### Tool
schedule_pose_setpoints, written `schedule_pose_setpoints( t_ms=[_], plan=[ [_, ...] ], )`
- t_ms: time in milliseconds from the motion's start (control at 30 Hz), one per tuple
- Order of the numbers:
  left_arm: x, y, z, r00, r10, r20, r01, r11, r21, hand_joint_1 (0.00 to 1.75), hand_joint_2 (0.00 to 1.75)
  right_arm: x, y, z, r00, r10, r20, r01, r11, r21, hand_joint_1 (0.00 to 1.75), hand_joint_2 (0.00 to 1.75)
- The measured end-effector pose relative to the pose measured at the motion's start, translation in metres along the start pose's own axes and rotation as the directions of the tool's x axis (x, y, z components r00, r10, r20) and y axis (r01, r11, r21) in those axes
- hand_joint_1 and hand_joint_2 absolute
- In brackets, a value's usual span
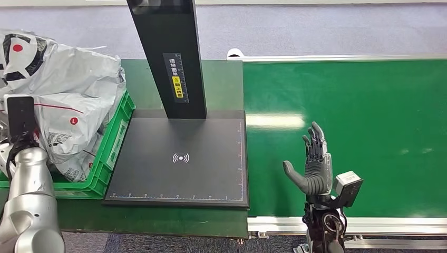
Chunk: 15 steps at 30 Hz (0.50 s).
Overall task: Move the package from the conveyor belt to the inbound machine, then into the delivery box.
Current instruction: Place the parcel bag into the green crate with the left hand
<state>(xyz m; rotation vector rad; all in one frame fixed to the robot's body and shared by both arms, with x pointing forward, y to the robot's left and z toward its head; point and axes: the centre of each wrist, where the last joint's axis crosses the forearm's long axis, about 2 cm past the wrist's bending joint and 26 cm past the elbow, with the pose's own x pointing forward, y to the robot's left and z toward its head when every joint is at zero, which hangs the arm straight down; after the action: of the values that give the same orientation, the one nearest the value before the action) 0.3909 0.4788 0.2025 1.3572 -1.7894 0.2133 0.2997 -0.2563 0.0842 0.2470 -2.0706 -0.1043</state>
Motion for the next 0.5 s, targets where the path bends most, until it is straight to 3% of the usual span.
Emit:
schedule_pose_setpoints(
  t_ms=[167, 200, 300, 333, 500],
  plan=[
    [-0.014, -0.003, 0.004, 0.996, -0.083, -0.041, 0.08, 0.994, -0.068, 1.4, 1.75, 0.0, 0.0, -0.003, 1.0, 0.002, 0.001, -0.002, 1.0, 0.001, 0.0, 1.75],
    [-0.015, -0.004, 0.005, 0.995, -0.089, -0.045, 0.085, 0.993, -0.078, 1.27, 1.75, -0.001, -0.001, -0.004, 1.0, 0.002, 0.001, -0.002, 1.0, 0.001, 0.0, 1.75],
    [-0.018, -0.005, 0.007, 0.994, -0.098, -0.054, 0.092, 0.991, -0.098, 0.27, 1.75, -0.001, -0.001, -0.005, 1.0, 0.001, -0.001, -0.001, 1.0, 0.0, 0.0, 1.75],
    [-0.019, -0.006, 0.007, 0.994, -0.098, -0.055, 0.091, 0.99, -0.106, 0.05, 1.75, -0.001, -0.001, -0.005, 1.0, 0.001, -0.002, -0.001, 1.0, 0.0, 0.0, 1.75],
    [-0.018, -0.01, 0.011, 0.998, -0.034, -0.043, 0.026, 0.986, -0.165, 0.0, 1.75, -0.003, -0.001, -0.006, 1.0, 0.003, -0.008, -0.003, 1.0, -0.003, 0.0, 1.75]
  ],
)
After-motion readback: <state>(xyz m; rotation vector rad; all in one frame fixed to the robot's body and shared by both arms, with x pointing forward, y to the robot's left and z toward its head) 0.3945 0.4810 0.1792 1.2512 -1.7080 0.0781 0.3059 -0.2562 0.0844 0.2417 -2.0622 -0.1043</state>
